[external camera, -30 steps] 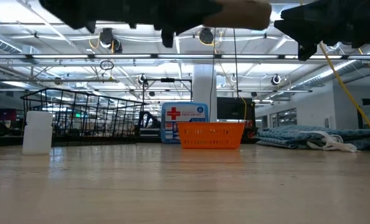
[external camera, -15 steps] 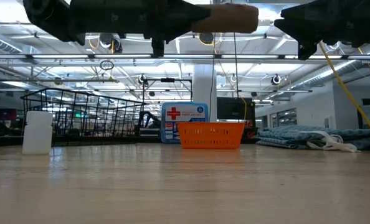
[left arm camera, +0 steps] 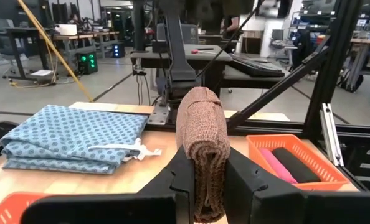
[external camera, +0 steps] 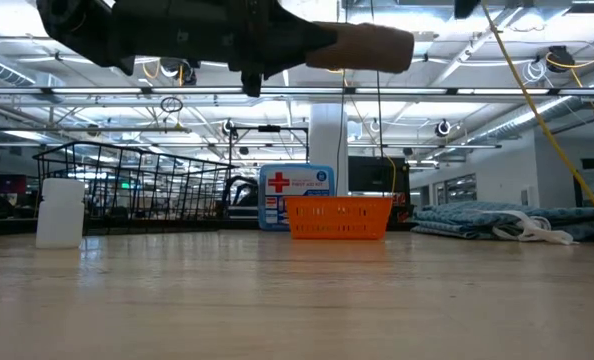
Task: Pick & place medical supplies in basket/bin
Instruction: Put the brown bandage into the bottom orange bin
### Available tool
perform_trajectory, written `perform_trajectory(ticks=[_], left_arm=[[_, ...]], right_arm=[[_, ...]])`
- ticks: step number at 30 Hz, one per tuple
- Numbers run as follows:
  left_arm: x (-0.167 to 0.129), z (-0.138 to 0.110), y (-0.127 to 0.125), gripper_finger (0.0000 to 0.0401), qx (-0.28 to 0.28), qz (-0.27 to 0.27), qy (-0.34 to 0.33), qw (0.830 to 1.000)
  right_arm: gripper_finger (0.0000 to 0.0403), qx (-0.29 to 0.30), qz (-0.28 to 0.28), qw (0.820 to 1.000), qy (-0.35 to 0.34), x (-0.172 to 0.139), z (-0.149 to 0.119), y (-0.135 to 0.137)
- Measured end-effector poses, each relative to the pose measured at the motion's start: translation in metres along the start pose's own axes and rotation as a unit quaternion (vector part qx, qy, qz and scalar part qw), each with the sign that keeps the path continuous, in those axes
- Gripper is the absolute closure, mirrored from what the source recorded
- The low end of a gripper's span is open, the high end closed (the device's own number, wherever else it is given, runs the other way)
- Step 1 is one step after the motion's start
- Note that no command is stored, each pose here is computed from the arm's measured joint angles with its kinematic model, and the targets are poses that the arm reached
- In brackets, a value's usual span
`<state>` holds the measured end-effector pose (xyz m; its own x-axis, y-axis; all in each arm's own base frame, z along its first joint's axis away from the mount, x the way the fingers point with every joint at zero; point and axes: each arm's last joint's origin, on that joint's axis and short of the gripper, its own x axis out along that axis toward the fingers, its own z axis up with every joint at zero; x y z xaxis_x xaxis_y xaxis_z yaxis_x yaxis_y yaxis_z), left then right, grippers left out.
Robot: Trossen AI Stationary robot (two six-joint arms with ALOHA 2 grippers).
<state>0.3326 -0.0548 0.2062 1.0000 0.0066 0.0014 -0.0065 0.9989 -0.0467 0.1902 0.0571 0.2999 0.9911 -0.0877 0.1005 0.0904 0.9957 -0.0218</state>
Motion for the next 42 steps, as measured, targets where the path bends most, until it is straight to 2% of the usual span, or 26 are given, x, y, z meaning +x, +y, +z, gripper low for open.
perform_trajectory(ticks=[6, 9, 12, 16, 20, 23, 27, 31, 35, 42], left_arm=[[0.000, -0.002, 0.000, 0.0342, 0.001, 0.000, 0.011, 1.000], [0.000, -0.002, 0.000, 0.0345, -0.001, 0.000, 0.011, 1.000], [0.000, -0.002, 0.000, 0.0354, -0.001, 0.000, 0.012, 1.000], [0.000, -0.003, 0.000, 0.0351, -0.002, 0.000, 0.013, 1.000], [0.000, -0.004, 0.000, 0.0342, -0.004, 0.000, 0.017, 1.000], [0.000, -0.005, 0.000, 0.0350, -0.004, 0.001, 0.024, 1.000], [0.000, -0.006, 0.000, 0.0353, -0.008, 0.002, 0.032, 0.999], [0.000, -0.007, 0.000, 0.0342, -0.011, 0.002, 0.034, 0.999], [0.000, -0.007, 0.001, 0.0348, -0.011, 0.006, 0.034, 0.999], [0.000, -0.009, 0.001, 0.0343, -0.012, 0.006, 0.045, 0.999]], right_arm=[[0.0204, -0.017, -0.014, 0.989, 0.148, 0.036, 0.053, -0.001], [0.0180, -0.011, 0.003, 0.975, 0.222, 0.057, 0.070, -0.002], [0.0163, -0.009, 0.030, 0.955, 0.295, 0.079, 0.074, -0.001], [0.0156, -0.019, 0.056, 0.922, 0.381, 0.108, 0.063, 0.000], [0.0161, -0.026, 0.073, 0.890, 0.450, 0.130, 0.037, 0.000], [0.0165, -0.022, 0.094, 0.869, 0.486, 0.139, 0.018, 0.000], [0.0167, -0.014, 0.107, 0.850, 0.516, 0.147, 0.001, 0.001], [0.0170, -0.021, 0.108, 0.841, 0.530, 0.152, -0.010, 0.002], [0.0186, -0.028, 0.110, 0.833, 0.542, 0.156, -0.019, 0.003], [0.0233, -0.030, 0.109, 0.834, 0.539, 0.156, -0.018, 0.003]])
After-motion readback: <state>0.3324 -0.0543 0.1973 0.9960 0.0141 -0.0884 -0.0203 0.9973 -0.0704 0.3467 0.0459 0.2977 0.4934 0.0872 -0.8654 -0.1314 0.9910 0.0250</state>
